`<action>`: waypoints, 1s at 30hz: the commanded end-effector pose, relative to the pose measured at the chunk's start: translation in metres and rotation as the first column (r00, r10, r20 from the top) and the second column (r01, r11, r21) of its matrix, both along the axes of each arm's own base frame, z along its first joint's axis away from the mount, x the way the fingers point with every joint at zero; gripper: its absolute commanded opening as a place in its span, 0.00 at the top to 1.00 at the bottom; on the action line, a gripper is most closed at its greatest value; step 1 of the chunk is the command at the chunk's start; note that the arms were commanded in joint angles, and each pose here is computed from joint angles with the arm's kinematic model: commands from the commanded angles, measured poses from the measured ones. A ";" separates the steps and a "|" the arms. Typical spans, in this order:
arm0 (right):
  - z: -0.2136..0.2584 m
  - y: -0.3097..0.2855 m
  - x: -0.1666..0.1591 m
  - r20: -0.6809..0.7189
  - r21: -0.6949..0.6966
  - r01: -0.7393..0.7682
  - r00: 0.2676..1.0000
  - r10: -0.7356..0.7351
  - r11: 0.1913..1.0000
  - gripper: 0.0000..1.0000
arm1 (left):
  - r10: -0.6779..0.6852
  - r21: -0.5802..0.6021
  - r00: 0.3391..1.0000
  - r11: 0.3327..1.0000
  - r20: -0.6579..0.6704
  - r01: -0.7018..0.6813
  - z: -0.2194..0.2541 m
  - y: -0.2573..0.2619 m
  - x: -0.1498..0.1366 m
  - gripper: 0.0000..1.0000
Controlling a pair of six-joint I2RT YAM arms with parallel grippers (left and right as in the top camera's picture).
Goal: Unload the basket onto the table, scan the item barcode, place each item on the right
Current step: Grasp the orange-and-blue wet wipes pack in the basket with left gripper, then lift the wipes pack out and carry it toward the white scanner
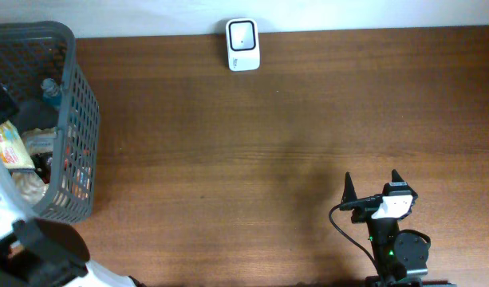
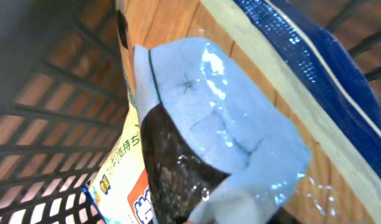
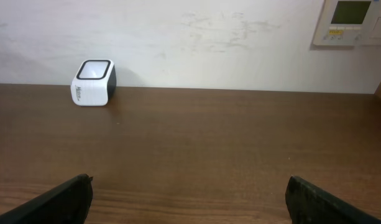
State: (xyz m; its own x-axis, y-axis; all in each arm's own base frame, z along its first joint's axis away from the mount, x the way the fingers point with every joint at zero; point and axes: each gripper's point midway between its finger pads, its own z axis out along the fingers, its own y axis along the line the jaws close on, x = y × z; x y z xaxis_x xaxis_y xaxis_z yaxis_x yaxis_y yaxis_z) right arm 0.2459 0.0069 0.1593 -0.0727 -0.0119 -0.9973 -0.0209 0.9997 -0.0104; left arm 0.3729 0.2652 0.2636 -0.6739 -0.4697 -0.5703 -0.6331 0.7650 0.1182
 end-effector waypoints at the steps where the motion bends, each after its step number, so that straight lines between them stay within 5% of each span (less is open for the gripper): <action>1: -0.004 0.001 0.000 -0.006 -0.006 -0.005 1.000 0.005 1.000 0.01 | -0.093 -0.032 0.976 0.994 0.197 0.101 0.056 -0.032 0.003 1.00; 4: -0.004 0.001 0.000 -0.006 -0.006 -0.005 1.000 0.005 1.000 0.01 | -0.212 -0.095 0.914 0.961 0.346 0.259 0.089 -0.073 0.006 1.00; 10: -0.004 0.001 0.000 -0.006 -0.006 -0.005 1.000 0.005 1.000 0.01 | -0.427 -0.106 0.662 0.788 0.615 0.607 0.166 -0.172 -0.012 1.00; 22: -0.004 0.001 0.000 -0.006 -0.006 -0.005 1.000 0.005 1.000 0.01 | -0.627 0.080 0.417 0.609 0.659 0.789 0.221 -0.279 -0.062 1.00; 27: -0.004 0.001 0.000 -0.006 -0.006 -0.005 1.000 0.005 1.000 0.01 | -0.706 -0.004 0.323 0.413 0.630 0.911 0.194 -0.347 -0.056 1.00; 30: -0.004 0.001 0.000 -0.006 -0.006 -0.005 1.000 0.005 1.000 0.01 | -0.803 -0.010 0.202 0.237 0.561 0.971 0.160 -0.392 -0.047 1.00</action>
State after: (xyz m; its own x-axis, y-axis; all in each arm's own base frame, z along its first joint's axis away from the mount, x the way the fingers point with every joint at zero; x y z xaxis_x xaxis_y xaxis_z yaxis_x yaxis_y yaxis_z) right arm 0.2459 0.0069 0.1593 -0.0727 -0.0119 -0.9973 -0.0209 0.9997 -0.0104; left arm 0.3162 -0.0907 0.4543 -0.5079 -0.0319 -0.8608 0.4736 0.8244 -0.3100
